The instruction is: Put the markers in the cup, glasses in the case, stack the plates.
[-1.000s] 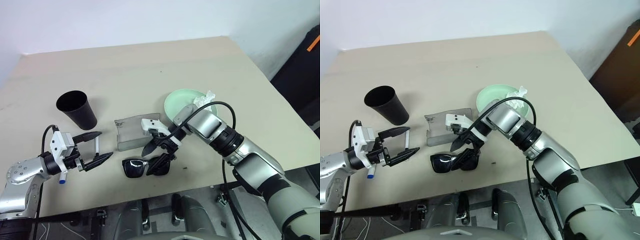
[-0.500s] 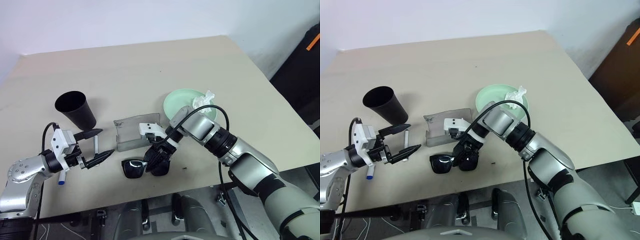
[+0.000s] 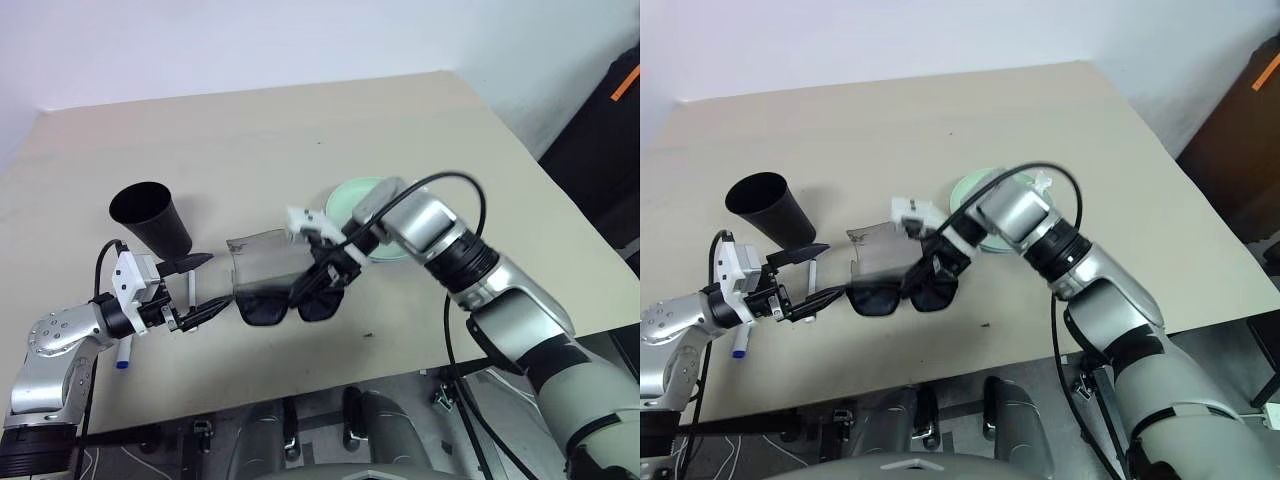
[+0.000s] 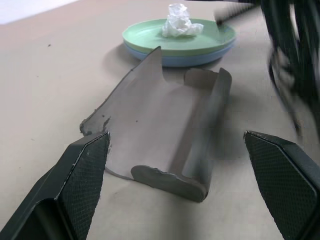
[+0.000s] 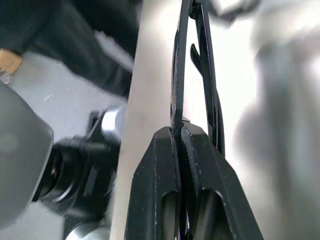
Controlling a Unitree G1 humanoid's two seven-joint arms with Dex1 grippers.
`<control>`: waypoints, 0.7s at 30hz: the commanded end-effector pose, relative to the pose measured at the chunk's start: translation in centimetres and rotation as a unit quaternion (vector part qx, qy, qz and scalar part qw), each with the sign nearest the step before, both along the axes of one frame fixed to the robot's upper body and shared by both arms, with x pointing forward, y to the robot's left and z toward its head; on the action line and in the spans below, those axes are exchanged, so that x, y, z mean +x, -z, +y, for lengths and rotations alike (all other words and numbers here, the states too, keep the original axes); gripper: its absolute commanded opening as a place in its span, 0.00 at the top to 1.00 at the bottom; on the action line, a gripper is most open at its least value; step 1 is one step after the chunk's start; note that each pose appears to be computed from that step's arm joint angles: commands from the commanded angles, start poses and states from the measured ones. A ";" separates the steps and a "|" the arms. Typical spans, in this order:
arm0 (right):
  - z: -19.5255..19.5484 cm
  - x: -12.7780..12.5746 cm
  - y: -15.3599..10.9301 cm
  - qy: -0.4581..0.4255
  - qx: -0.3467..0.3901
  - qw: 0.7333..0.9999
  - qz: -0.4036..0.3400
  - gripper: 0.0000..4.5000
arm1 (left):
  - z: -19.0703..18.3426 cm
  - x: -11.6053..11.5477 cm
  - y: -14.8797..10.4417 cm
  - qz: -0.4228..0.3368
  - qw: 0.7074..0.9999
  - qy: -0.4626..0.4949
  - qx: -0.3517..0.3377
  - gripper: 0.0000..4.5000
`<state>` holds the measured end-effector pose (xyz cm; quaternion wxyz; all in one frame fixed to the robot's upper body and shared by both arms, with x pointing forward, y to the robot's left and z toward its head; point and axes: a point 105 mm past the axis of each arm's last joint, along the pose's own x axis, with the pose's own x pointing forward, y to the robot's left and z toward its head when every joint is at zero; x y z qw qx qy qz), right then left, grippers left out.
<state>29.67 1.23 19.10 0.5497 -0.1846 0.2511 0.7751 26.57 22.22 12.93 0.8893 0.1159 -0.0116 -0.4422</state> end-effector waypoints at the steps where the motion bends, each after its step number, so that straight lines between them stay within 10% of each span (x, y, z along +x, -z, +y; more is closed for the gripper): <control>1: 0.1 1.4 -2.6 -0.003 0.046 0.998 -0.053 0.99 | 0.9 0.0 -0.7 -0.019 1.000 -0.018 -0.002 0.00; 21: 2.2 5.9 1.1 -0.019 -0.022 0.987 -0.159 0.99 | 2.7 -2.0 -0.4 -0.019 0.998 -0.062 0.017 0.00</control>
